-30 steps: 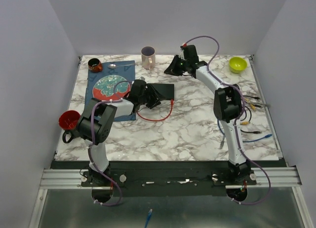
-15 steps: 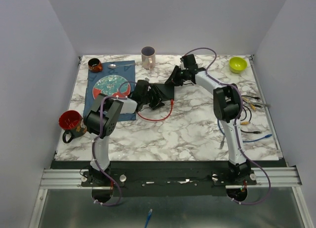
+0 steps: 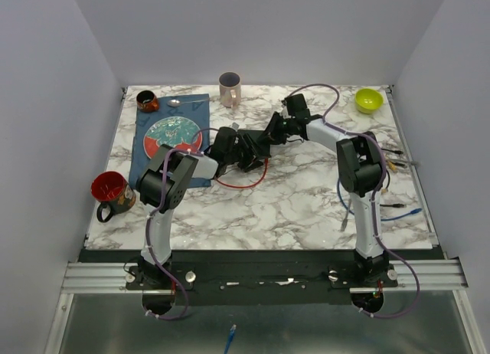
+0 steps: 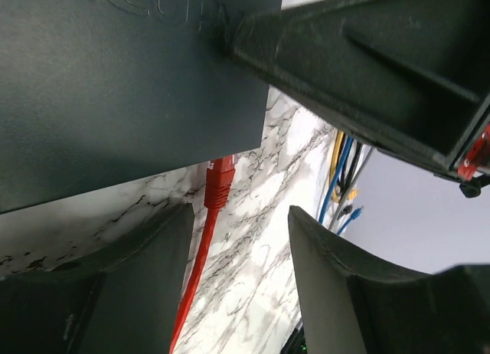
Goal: Pull the plug from the switch port
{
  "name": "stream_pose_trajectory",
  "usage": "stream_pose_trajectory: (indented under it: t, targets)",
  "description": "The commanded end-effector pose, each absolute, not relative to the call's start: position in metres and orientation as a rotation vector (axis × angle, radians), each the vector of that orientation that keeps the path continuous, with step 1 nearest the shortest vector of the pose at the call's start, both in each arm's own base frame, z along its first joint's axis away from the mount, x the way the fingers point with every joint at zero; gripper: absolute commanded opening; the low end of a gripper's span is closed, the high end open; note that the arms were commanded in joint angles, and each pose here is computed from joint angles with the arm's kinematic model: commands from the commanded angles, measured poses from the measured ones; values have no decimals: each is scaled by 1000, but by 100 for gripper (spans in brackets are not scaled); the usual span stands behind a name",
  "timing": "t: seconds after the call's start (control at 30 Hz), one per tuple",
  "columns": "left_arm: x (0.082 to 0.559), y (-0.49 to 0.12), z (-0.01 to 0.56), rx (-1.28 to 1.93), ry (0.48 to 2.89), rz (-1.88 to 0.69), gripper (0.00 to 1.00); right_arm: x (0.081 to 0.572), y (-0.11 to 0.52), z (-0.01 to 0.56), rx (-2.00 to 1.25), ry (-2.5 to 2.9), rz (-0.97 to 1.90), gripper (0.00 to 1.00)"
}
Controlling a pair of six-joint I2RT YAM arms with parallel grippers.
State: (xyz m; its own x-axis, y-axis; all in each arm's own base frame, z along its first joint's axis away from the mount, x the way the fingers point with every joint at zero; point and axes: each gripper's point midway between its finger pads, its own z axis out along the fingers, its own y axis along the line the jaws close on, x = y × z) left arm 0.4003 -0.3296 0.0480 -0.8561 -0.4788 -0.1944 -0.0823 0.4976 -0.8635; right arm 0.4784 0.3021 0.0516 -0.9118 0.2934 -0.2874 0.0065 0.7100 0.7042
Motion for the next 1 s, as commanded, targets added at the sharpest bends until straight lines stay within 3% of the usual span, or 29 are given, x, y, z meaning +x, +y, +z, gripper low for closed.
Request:
stream_pose_trajectory:
  t: [0.0,0.3,0.57,0.97]
  targets:
    - [391,-328,26,-526,2364,-1310,64,458,299,29,272,2611,973,23]
    - [407,-318,26,-786,2203,-1342,51,459,297,30,278,2605,954,23]
    - [425,-305,34,-871,2094,-1267,50,462,285,39,267,2551,876,23]
    - [422,-317,26,-856,2133,-1243,49,454,278,24,282,2584,831,22]
